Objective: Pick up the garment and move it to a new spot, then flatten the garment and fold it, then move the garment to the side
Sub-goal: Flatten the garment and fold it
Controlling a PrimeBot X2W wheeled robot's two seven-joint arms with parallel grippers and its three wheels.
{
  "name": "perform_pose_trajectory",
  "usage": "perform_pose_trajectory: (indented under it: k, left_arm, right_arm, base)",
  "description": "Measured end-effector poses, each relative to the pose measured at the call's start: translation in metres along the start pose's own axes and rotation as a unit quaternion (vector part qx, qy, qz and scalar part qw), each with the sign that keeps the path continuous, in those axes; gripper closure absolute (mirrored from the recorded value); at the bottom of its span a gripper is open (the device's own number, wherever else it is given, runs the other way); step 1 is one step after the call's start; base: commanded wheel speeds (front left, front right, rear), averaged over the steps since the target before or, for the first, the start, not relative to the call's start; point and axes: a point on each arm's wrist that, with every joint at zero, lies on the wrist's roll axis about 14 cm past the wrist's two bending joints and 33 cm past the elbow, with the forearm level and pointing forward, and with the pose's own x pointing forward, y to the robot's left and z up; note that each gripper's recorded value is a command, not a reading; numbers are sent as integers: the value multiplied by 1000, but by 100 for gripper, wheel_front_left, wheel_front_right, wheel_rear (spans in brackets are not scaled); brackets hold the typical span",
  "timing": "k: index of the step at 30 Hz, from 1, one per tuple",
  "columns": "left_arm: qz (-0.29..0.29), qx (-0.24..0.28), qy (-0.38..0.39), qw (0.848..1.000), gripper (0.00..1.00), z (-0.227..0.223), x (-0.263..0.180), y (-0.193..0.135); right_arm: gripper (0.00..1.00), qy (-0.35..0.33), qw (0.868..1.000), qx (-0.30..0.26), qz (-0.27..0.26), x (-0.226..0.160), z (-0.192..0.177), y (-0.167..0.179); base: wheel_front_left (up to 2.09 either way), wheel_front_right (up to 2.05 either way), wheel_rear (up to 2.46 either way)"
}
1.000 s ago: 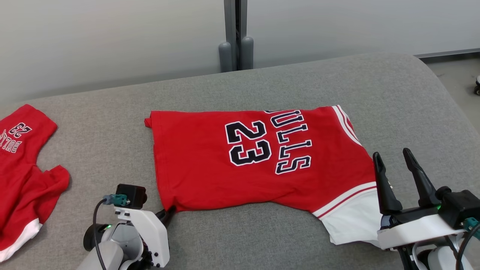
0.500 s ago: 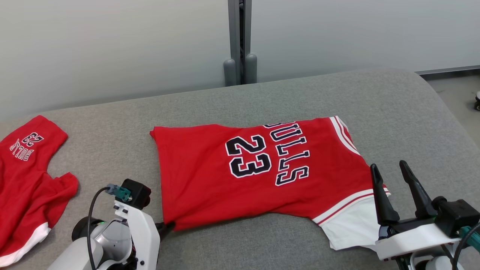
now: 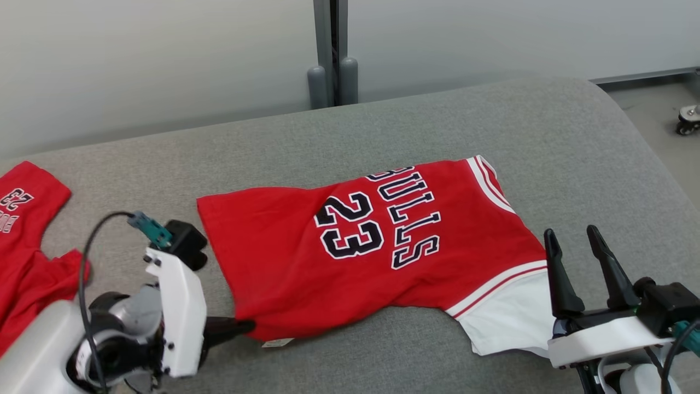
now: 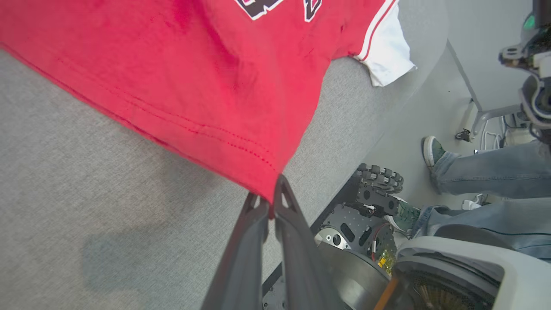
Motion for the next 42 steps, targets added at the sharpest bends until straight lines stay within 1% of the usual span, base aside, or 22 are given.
perform_pose_trajectory:
  k: [2, 3, 5, 10, 14, 16, 20, 23, 26, 27, 28, 29, 31, 35, 42]
  left_arm:
    - [-14, -41, 9, 999, 100, 7, 4, 5]
    - [-14, -41, 9, 999, 100, 7, 4, 5]
    - [-27, -69, 4, 997, 100, 20, 8, 9]
    - [-1, -101, -12, 995, 100, 53, 15, 43]
    - [-5, -147, -2, 989, 100, 62, 32, 60]
    - [1, -159, -9, 987, 100, 72, 37, 70]
    - [-6, -185, -34, 982, 100, 95, 53, 83]
    - [9, -189, -40, 981, 100, 104, 63, 99]
    - [11, -194, -43, 980, 100, 110, 75, 108]
    - [10, -193, -42, 980, 87, 111, 79, 109]
    - [10, -189, -37, 981, 42, 110, 83, 109]
    - [11, -185, -31, 982, 0, 108, 85, 109]
    - [13, -184, -25, 982, 0, 103, 84, 112]
    - [21, -171, -39, 984, 0, 106, 72, 113]
    - [32, -139, -130, 981, 0, 131, 34, 106]
  right_arm:
    - [0, 7, 1000, 2, -1, 1, -5, 0]
    - [0, 7, 1000, 2, -1, 1, -5, 0]
    - [0, 10, 1000, 2, -3, 2, -7, -1]
    - [0, 17, 1000, 0, -16, 7, -11, -9]
    - [0, 24, 999, -1, -21, 11, -16, -12]
    - [0, 24, 999, -3, -24, 14, -16, -14]
    - [0, 31, 999, -5, -36, 16, -20, -22]
    - [0, 40, 998, -7, -44, 17, -26, -27]
    - [0, 45, 998, -6, -52, 18, -30, -32]
    - [0, 48, 997, -4, -54, 17, -32, -33]
    - [0, 50, 997, -4, -55, 17, -33, -34]
    - [0, 51, 997, -4, -56, 17, -34, -34]
    - [0, 52, 997, -3, -55, 18, -35, -34]
    - [0, 52, 998, -3, -43, 22, -36, -26]
    - [0, 44, 999, -5, -12, 30, -33, -6]
  base:
    - [0, 0, 0]
    - [0, 0, 0]
    - [0, 0, 0]
    - [0, 0, 0]
    - [0, 0, 0]
    - [0, 0, 0]
    - [0, 0, 0]
    - [0, 0, 0]
    - [0, 0, 0]
    - [0, 0, 0]
    - [0, 0, 0]
    - [0, 0, 0]
    - [0, 0, 0]
    - [0, 0, 0]
    - [0, 0, 0]
